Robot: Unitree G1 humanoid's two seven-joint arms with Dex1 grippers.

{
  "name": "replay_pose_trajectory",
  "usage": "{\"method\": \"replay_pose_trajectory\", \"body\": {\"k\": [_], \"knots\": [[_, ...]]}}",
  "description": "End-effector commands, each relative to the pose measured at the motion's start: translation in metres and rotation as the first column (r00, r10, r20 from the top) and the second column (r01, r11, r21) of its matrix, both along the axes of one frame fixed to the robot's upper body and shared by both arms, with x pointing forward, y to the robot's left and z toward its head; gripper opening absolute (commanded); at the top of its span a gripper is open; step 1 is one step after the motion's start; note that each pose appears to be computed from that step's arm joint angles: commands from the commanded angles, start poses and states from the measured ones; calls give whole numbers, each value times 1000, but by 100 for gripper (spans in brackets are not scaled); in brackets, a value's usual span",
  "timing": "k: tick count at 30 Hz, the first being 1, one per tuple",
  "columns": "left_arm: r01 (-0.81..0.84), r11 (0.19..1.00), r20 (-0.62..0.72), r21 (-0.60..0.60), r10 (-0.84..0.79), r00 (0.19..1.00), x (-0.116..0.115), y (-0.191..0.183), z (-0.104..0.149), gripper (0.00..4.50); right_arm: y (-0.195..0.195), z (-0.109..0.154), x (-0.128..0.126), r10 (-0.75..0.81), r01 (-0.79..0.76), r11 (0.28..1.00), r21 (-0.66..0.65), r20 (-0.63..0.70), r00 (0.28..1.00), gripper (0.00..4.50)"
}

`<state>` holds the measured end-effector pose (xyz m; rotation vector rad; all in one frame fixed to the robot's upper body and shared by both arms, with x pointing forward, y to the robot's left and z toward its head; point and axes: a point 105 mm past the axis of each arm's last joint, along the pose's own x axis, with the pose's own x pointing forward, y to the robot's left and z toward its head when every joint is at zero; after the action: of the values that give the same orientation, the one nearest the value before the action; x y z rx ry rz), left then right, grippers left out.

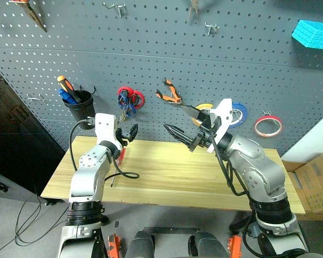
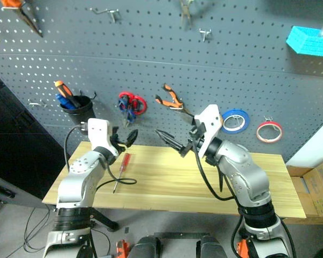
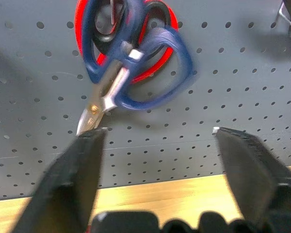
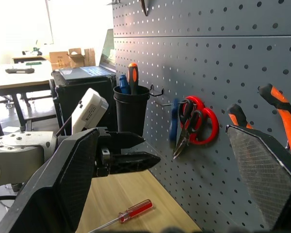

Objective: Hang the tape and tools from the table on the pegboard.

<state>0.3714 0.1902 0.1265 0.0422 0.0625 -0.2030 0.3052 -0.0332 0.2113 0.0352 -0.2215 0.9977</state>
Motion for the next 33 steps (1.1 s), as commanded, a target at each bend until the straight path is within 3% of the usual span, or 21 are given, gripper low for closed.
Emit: {"method": "replay_pose_trajectory", "body": {"k": [1,7,12,16,19,22,33], "knots": [[5,1000,63,20,-6,998,3,-1,17,447,1,12,-7,5,-6,1000,13,51,999,450],[-6,999,41,32,4,999,-1,3,11,447,-1,6,-11,18,-17,1000,-22,49,999,450],[-51,997,-31,52,53,998,-19,20,-6,447,-3,-11,-21,68,-59,987,-152,52,996,450],[-69,992,-112,101,81,990,-36,37,-25,447,-3,-34,-25,97,-84,959,-270,38,995,450],[-84,984,-228,156,118,967,-47,60,-53,447,6,-45,-27,126,-117,946,-301,11,992,450],[-118,980,-297,157,161,941,-48,78,-71,447,16,-54,-25,154,-143,922,-361,0,988,450],[-24,970,-445,242,133,886,-49,92,-98,447,27,-51,-14,201,-191,901,-389,-15,980,450]]}}
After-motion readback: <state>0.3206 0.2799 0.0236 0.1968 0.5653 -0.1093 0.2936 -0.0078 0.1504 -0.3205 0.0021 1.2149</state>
